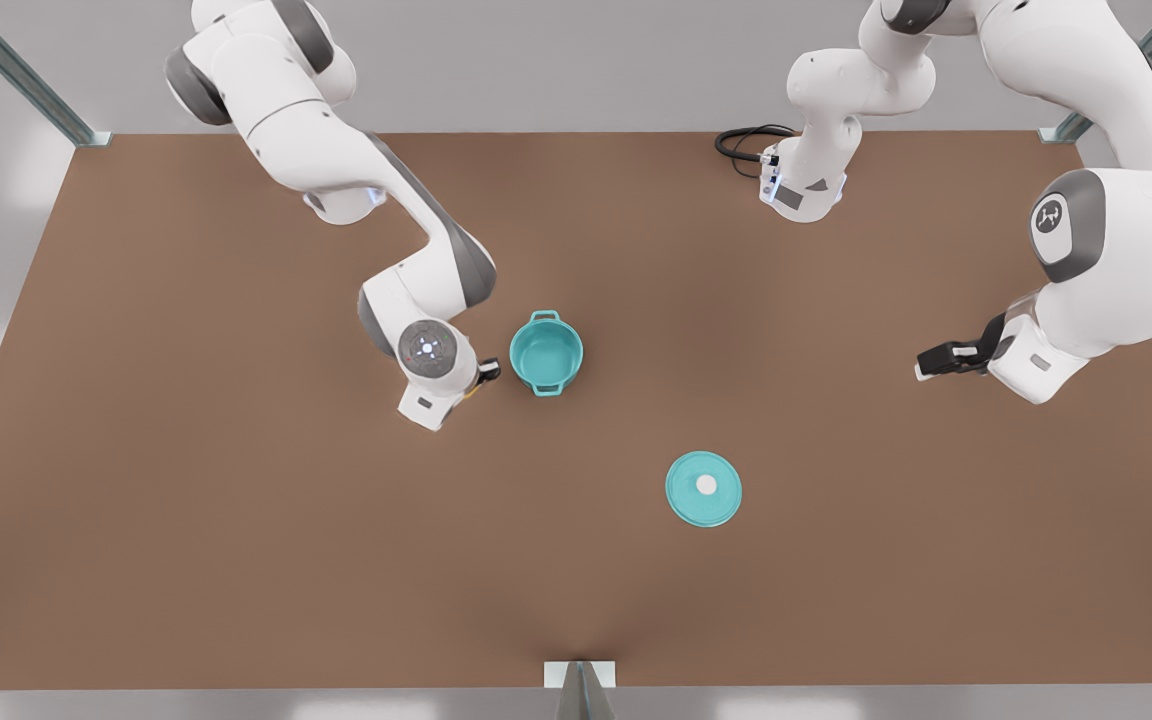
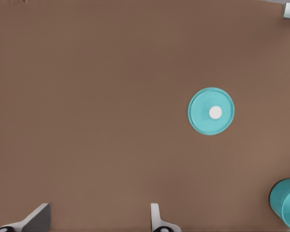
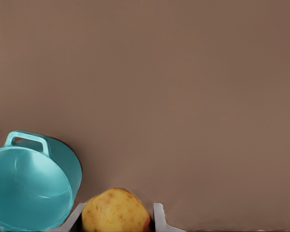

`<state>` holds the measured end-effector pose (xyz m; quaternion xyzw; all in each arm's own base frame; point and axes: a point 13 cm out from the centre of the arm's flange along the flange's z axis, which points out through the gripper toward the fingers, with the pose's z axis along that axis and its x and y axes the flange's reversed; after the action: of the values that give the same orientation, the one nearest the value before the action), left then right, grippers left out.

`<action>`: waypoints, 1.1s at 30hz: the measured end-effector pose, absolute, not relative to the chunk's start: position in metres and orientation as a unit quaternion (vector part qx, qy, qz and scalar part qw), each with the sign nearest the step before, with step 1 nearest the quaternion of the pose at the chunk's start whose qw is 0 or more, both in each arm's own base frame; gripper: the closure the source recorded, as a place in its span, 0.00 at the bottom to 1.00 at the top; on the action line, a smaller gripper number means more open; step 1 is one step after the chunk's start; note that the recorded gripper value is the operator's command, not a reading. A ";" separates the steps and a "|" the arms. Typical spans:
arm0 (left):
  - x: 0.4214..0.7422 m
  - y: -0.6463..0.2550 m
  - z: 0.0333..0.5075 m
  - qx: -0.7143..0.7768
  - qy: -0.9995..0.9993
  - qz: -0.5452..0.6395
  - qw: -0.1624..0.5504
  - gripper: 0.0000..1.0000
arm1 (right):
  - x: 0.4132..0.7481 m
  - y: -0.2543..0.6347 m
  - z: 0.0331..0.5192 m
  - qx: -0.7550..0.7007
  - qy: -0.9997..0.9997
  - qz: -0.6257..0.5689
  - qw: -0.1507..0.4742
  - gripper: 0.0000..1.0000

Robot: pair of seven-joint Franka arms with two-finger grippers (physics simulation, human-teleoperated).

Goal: Open the pot lid and put the potato into the pot

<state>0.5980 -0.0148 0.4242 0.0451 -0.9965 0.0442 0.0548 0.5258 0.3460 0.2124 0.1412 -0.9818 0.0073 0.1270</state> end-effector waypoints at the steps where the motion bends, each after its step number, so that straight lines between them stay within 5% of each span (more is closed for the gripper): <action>1: 0.598 -0.015 0.424 0.041 -0.997 0.044 0.055 0.00 | 0.513 0.355 0.209 0.140 -0.981 0.009 0.135 0.43; 11: 0.598 -0.017 0.423 0.012 -0.997 0.046 0.054 0.00 | 0.427 0.430 0.160 0.121 -0.976 0.043 0.174 0.42; 31: 0.596 -0.017 0.424 -0.013 -0.997 0.048 0.054 0.00 | 0.444 0.476 0.113 -0.002 -0.992 0.026 0.121 0.42; 32: 0.596 -0.017 0.424 -0.013 -0.997 0.048 0.054 0.00 | 0.445 0.477 0.112 -0.006 -0.993 0.026 0.119 0.02; 33: 0.596 -0.017 0.424 -0.014 -0.997 0.048 0.054 0.00 | 0.445 0.478 0.112 -0.009 -0.993 0.025 0.117 0.00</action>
<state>0.5955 -0.0174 0.4242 -0.0138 -0.9973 0.0477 0.0538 0.4447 0.4785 0.1118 -0.0089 -0.9928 0.0253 0.1166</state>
